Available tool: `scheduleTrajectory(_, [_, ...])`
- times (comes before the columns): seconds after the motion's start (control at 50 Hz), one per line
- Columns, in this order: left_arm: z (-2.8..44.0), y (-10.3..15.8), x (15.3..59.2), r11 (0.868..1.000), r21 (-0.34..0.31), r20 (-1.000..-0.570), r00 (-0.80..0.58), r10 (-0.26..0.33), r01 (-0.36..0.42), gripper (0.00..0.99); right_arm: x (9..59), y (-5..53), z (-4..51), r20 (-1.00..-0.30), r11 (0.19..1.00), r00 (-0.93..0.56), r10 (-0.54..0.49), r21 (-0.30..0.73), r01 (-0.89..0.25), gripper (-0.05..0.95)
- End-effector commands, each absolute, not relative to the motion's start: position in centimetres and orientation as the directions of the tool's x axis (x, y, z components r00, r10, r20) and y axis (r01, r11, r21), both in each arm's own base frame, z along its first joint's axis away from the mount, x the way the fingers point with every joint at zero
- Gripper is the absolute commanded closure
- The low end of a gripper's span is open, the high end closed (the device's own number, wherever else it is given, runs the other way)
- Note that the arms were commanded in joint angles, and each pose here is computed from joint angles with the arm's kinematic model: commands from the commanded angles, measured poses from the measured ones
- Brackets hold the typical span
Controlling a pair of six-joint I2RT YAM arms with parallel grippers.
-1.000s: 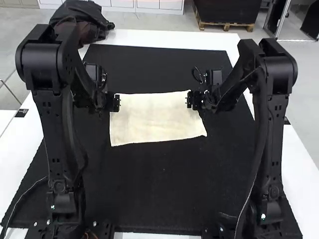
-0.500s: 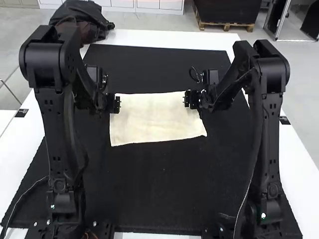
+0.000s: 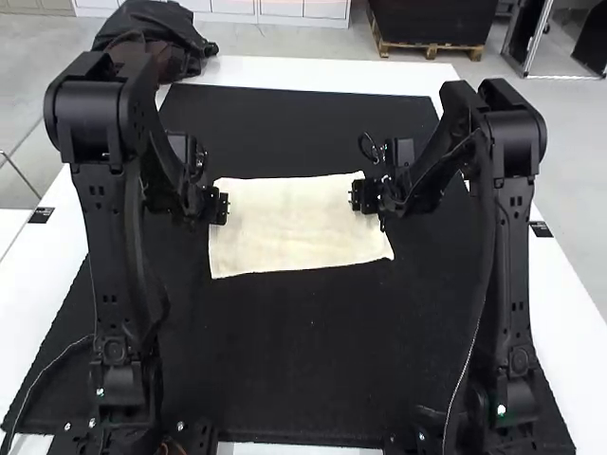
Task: Fold the towel.
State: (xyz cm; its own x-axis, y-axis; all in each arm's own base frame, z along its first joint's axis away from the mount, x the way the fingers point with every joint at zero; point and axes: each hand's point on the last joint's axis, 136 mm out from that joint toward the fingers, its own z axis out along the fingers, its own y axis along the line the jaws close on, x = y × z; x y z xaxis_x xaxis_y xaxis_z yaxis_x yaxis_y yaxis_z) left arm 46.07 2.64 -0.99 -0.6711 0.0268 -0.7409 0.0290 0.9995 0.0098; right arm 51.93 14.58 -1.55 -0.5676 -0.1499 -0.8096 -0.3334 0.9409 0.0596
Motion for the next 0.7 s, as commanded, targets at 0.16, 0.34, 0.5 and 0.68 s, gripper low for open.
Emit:
scheduleTrajectory(0.16, [-0.9, 3.1, 46.9, 0.999, 0.035, -0.753, -0.657, 0.045, 0.028, 0.062, 52.1, 15.3, -2.1, -0.810, 0.936, -0.560, -0.177, 0.038, -0.351, 0.03])
scheduleTrajectory(0.34, [-1.1, 3.1, 47.0, 0.999, 0.039, -0.753, -0.656, 0.050, 0.030, 0.215, 51.7, 15.8, -2.5, -0.806, 0.924, -0.562, -0.185, 0.053, -0.380, 0.49])
scheduleTrajectory(0.5, [-2.4, 3.5, 46.8, 0.999, 0.049, -0.746, -0.664, 0.046, 0.015, 0.849, 51.9, 15.5, -2.1, -0.826, 0.920, -0.540, -0.162, 0.072, -0.386, 0.92])
scheduleTrajectory(0.68, [-3.1, 4.1, 46.8, 0.999, 0.048, -0.749, -0.661, 0.038, 0.002, 0.969, 51.7, 14.7, -2.3, -0.824, 0.925, -0.546, -0.151, 0.077, -0.372, 0.93])
